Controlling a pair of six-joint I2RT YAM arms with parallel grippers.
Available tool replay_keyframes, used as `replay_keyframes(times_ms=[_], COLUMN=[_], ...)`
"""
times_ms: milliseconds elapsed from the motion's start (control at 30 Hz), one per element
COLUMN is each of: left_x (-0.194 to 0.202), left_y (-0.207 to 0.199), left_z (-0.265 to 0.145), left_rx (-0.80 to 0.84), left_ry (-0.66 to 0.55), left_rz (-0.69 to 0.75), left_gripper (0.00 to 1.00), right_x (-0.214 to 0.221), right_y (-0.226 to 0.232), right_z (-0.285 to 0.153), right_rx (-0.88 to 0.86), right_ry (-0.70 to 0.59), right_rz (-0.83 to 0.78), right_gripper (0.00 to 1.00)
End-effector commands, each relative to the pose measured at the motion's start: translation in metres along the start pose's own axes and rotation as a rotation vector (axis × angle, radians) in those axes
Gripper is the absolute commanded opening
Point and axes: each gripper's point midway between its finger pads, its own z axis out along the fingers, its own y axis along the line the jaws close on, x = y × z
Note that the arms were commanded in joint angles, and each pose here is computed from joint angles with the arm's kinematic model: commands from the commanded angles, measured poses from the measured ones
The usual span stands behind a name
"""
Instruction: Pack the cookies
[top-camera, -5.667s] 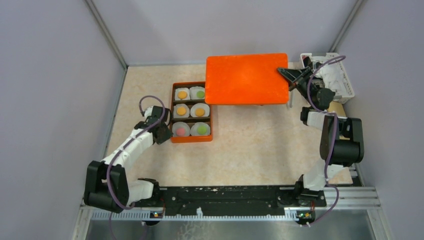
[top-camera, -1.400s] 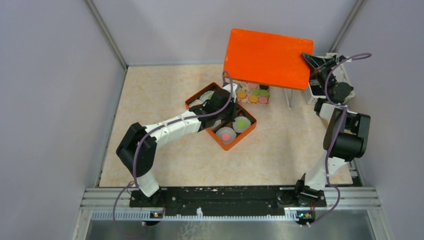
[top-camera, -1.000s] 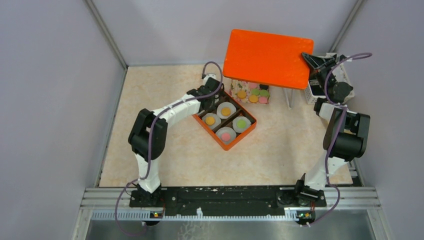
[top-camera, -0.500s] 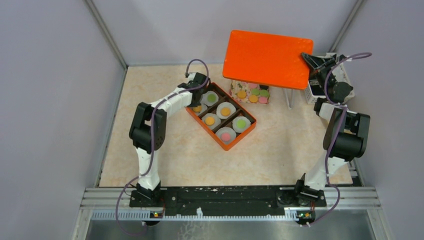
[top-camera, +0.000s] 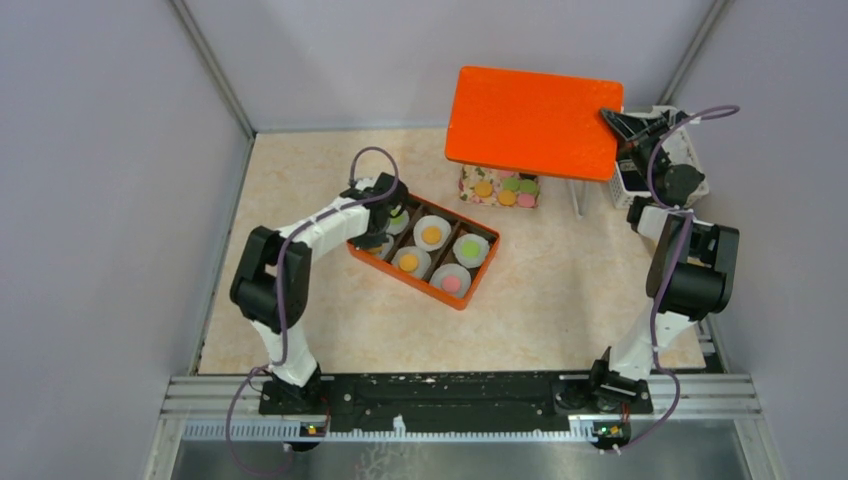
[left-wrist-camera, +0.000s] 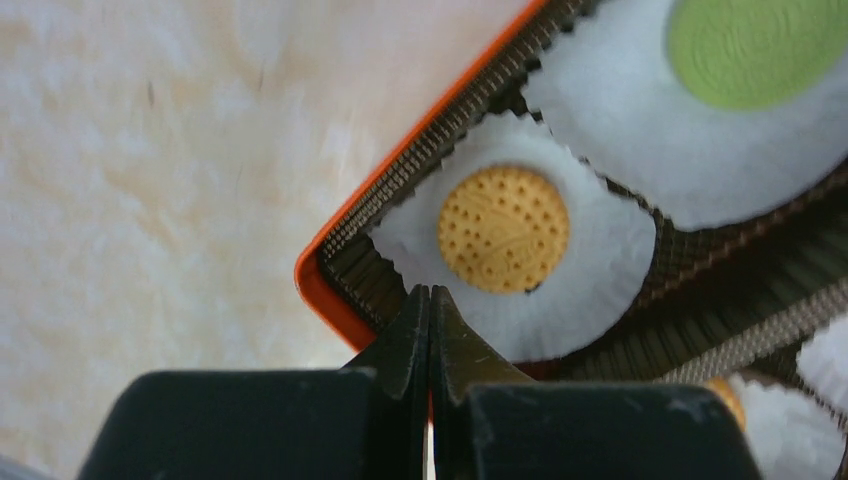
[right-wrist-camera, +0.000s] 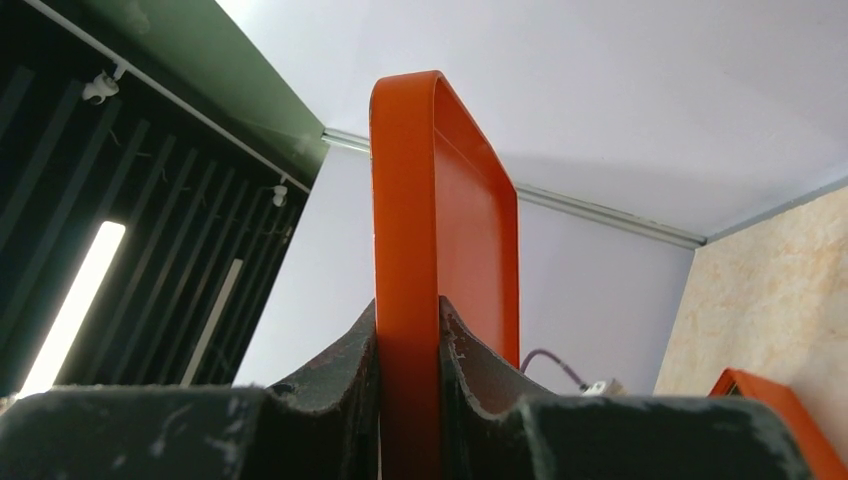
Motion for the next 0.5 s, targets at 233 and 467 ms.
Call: replay_keyframes(times_ms=[233, 467], left_x=[0.069, 0.046], left_y=[0.005, -0.018], left_z=[-0.092, -0.15], left_rx=[0.108, 0.327], left_ry=[0.034, -0.081], left_rz=[-0.068, -0.073], left_gripper=[0.0, 0.0], right_x=[0.023, 0.025], right_y=[0.048, 0.051], right_z=[-0.004, -0.005], right_rx=[-0.198, -0.2], right_ry=[0.073, 0.077], right_rz=[-0.178, -0.185], right_gripper=[0.0, 0.0])
